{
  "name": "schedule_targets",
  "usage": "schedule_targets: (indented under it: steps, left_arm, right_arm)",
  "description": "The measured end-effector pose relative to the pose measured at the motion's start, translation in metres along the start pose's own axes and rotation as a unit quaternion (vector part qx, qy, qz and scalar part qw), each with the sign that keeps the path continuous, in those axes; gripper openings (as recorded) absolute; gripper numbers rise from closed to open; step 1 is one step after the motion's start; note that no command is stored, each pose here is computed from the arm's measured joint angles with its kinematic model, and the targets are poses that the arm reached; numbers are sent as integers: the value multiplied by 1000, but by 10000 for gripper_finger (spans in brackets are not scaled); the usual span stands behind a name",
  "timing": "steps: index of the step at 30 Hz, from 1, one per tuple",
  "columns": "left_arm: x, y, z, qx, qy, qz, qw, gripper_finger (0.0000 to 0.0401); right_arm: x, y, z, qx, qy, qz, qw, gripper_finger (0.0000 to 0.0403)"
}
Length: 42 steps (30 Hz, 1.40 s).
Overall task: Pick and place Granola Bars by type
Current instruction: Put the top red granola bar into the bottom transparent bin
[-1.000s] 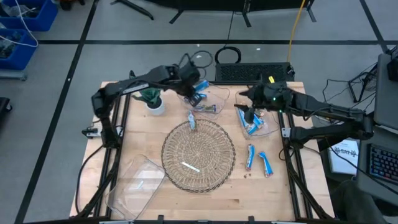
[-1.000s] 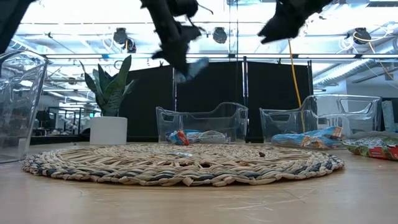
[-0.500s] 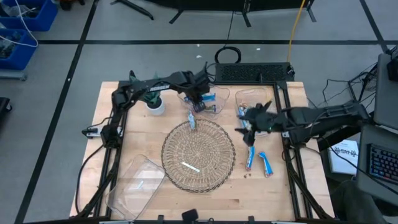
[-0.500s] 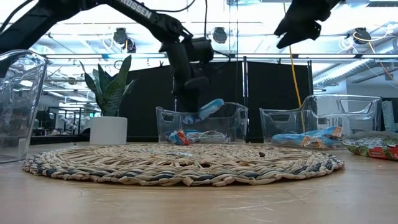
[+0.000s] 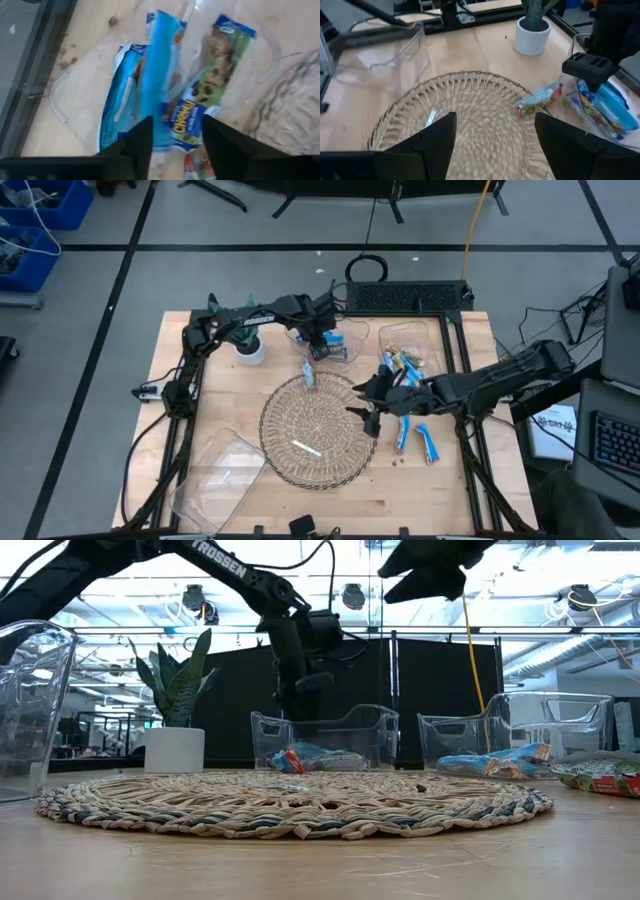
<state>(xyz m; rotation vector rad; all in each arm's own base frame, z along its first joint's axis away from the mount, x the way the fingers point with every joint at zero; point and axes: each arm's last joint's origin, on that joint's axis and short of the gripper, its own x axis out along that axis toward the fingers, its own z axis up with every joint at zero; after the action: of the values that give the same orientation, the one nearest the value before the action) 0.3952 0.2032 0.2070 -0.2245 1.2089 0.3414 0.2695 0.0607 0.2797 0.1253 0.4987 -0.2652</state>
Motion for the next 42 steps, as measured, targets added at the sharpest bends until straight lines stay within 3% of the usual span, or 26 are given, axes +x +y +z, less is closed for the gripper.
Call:
schedule_targets:
  steps: [8,13,17,21,26,36,42]
  left_arm:
    - [-51,-13,-8,-51,-2,-32,998,266]
    - [-93,-34,-18,-111,-2,-61,992,281]
    - [-103,-62,-22,-221,9,-45,974,273]
    - [-96,-83,-22,-321,13,-31,946,258]
    - [-81,-95,-27,-413,12,36,910,253]
    - [-27,-105,-38,-505,50,73,859,294]
    - [7,-109,-42,-533,50,43,844,307]
  right_arm:
    - [24,2,1,24,-22,-5,999,263]
    - [24,-5,2,24,-13,-20,999,263]
    - [10,-16,8,18,-25,-60,998,263]
    - [-7,-23,16,-4,-42,-60,997,263]
    - [-31,-30,24,-27,-63,-54,996,263]
    - [-65,-43,29,-76,-82,-51,992,263]
    - [-75,-48,28,-83,-77,-52,992,263]
